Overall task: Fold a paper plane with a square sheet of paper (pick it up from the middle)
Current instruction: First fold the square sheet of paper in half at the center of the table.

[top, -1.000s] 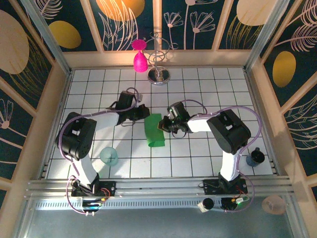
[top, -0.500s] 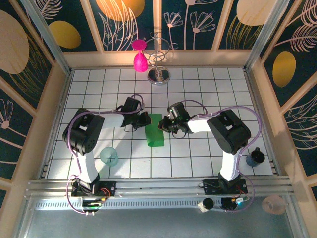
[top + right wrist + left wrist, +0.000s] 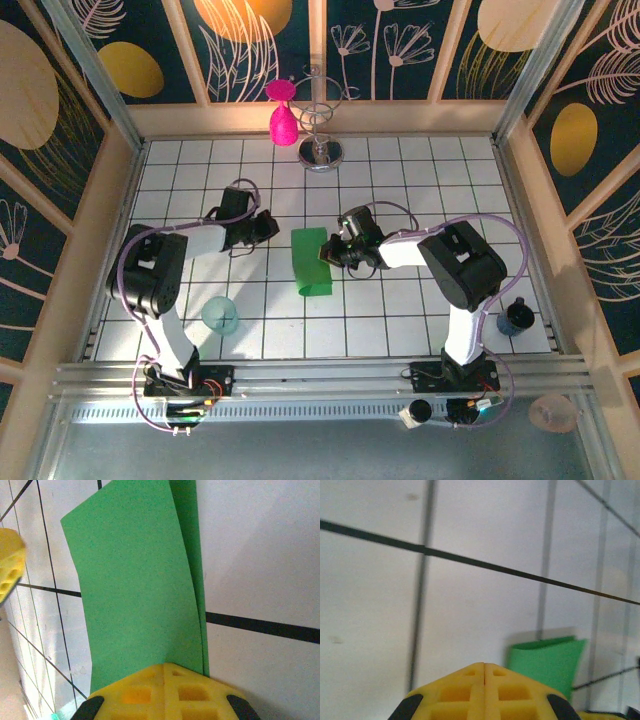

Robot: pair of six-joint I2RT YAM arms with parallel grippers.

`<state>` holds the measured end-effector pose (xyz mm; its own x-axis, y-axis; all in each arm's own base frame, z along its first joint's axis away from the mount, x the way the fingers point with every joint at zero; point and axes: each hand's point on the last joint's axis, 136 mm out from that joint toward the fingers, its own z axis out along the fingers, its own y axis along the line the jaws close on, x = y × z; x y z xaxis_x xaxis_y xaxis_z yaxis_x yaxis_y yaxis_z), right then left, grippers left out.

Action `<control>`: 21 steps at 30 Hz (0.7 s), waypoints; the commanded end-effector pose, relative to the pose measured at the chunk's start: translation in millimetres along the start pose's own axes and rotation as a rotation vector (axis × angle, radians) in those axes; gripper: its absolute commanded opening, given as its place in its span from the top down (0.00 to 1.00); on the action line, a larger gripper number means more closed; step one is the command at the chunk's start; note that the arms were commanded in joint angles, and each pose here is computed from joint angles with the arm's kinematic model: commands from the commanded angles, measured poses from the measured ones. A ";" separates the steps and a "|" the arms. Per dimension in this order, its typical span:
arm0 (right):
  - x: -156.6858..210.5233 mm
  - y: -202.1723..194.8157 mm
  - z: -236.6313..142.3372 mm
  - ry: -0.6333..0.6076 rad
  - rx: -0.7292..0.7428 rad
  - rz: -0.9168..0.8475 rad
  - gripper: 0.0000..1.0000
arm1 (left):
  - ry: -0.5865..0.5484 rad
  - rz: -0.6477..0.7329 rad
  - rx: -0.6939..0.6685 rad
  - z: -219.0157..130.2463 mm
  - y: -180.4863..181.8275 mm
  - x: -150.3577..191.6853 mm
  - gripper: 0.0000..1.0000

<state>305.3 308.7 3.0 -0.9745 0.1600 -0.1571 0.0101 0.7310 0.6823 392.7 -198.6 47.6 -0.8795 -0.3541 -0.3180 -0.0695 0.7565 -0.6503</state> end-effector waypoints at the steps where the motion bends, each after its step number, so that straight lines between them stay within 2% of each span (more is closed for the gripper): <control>1: 92.0 -168.0 -20.3 0.211 0.602 0.164 0.98 | 0.025 0.035 0.138 2.4 -46.1 14.4 0.94; 6: 93.8 -170.1 -20.1 0.215 0.606 0.165 0.99 | 0.092 0.018 0.149 28.3 -47.9 29.5 0.94; 12: 95.2 -172.3 -22.4 0.213 0.615 0.167 0.99 | 0.124 0.003 -0.003 51.6 -12.1 31.5 0.94; 21: 96.6 -175.6 -23.7 0.211 0.625 0.165 0.99 | 0.032 -0.076 -0.201 33.6 55.2 -5.8 0.93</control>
<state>304.6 307.9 1.8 -0.9735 0.1620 -0.1614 0.0084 0.7307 0.6826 402.0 -224.6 13.5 -0.9131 -0.3350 -0.2324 -0.1083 0.7489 -0.6537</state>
